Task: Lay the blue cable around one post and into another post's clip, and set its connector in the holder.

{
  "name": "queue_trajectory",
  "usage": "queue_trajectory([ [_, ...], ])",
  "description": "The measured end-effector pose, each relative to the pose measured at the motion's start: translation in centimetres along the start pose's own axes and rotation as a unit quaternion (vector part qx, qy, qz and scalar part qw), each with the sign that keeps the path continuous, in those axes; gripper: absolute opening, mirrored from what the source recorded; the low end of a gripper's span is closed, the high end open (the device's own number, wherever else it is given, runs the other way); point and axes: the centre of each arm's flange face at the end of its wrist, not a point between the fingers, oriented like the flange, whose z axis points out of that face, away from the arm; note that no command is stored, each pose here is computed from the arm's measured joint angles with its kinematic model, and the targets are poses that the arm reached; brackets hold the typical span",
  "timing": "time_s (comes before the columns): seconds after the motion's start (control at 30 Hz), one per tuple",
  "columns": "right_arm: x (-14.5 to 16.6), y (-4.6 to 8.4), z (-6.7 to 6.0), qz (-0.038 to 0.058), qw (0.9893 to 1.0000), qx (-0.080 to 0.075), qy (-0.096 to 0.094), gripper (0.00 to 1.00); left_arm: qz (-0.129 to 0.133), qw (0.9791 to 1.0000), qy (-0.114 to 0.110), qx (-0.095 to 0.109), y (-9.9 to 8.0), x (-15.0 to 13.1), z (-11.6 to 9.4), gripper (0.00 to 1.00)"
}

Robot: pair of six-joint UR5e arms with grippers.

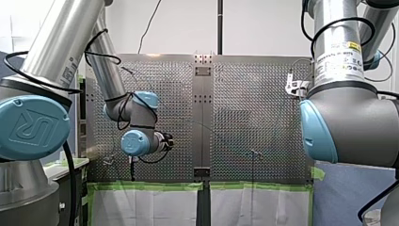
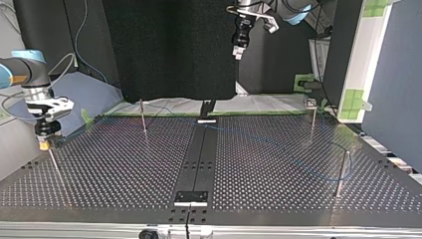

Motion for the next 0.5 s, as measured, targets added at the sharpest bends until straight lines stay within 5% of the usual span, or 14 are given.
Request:
queue_trajectory([
  [0.5, -0.71, 0.14, -0.12, 0.0008, 1.0, -0.003, 0.001, 1.0, 0.0, 1.0, 0.0, 0.0, 0.0, 0.0, 0.0, 1.0],
])
